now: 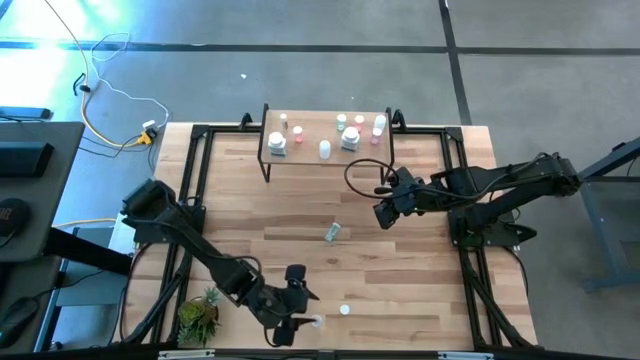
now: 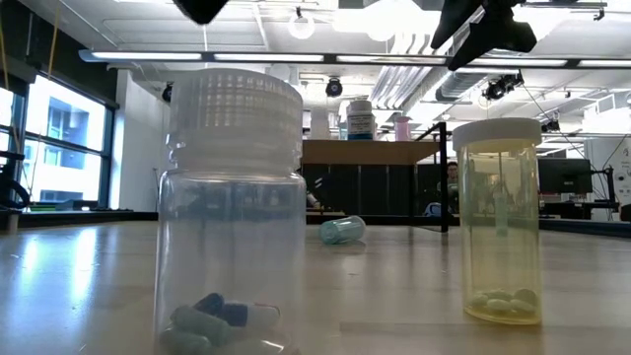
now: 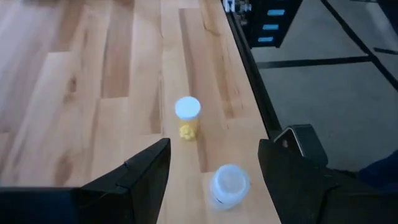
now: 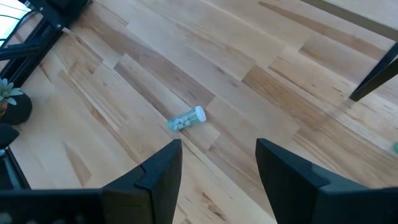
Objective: Pick and place medicine bottles onto shelf by color
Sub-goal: Put the bottom transparent pill bottle on the shelf
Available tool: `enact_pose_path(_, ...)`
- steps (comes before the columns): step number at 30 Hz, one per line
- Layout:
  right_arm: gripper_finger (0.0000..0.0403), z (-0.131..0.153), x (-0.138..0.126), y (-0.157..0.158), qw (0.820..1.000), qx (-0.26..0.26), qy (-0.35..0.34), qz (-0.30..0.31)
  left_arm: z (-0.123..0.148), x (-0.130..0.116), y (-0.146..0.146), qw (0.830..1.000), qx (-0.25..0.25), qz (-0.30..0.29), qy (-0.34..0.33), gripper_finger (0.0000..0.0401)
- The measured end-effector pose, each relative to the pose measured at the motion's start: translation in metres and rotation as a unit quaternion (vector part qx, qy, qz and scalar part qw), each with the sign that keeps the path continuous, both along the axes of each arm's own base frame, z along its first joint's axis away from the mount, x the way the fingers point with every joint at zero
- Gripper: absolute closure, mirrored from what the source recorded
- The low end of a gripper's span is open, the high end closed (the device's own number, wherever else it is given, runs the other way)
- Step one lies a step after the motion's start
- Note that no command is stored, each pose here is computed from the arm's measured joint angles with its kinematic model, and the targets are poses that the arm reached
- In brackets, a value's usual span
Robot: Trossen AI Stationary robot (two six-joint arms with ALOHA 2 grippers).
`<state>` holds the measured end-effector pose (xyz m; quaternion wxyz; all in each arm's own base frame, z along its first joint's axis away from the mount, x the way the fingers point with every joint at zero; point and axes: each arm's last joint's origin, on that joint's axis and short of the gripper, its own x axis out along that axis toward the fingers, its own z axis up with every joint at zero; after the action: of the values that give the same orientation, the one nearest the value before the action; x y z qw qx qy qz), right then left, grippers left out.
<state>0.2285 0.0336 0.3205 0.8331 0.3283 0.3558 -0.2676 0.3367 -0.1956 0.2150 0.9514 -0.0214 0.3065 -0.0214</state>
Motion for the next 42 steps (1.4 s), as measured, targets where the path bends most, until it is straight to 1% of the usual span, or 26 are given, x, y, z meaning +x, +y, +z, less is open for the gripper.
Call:
enact_pose_path(7, 0.0208, 0.0, 0.0, 0.0, 1.0, -0.002, 0.001, 0.002, -0.019, 0.007, -0.009, 1.0, -0.012, -0.008, 0.001, 0.0167)
enact_pose_path(12, 0.0208, 0.0, 0.0, 0.0, 1.0, -0.002, 0.001, 0.002, -0.037, 0.01, -0.012, 1.0, -0.005, -0.009, 0.021, 0.0167)
enact_pose_path(15, 0.0208, 0.0, 0.0, 0.0, 1.0, -0.002, 0.002, 0.002, -0.043, 0.013, -0.014, 1.0, -0.016, -0.017, 0.021, 0.0167)
enact_pose_path(22, 0.0208, 0.0, 0.0, 0.0, 1.0, -0.002, 0.003, 0.002, -0.057, 0.015, -0.016, 0.999, -0.009, -0.019, 0.036, 0.0167)
enact_pose_path(26, 0.0208, 0.0, -0.001, 0.0, 1.0, -0.002, 0.004, 0.001, -0.069, 0.018, -0.019, 0.998, -0.02, -0.033, 0.045, 0.0167)
enact_pose_path(29, 0.0208, 0.0, -0.001, 0.0, 1.0, 0.0, 0.003, -0.001, -0.076, 0.019, -0.02, 0.998, -0.031, -0.023, 0.051, 0.0167)
enact_pose_path(33, 0.0208, 0.0, -0.001, 0.0, 1.0, 0.0, 0.003, -0.001, -0.078, 0.019, -0.02, 0.998, -0.033, -0.016, 0.052, 0.0169)
enact_pose_path(37, 0.0208, 0.0, -0.001, 0.0, 1.0, 0.0, 0.003, -0.001, -0.078, 0.019, -0.02, 0.998, -0.033, -0.015, 0.052, 0.019)
enact_pose_path(42, 0.0208, 0.0, -0.001, 0.0, 1.0, 0.0, 0.003, -0.001, -0.078, 0.019, -0.02, 0.998, -0.032, -0.015, 0.055, 0.0239)
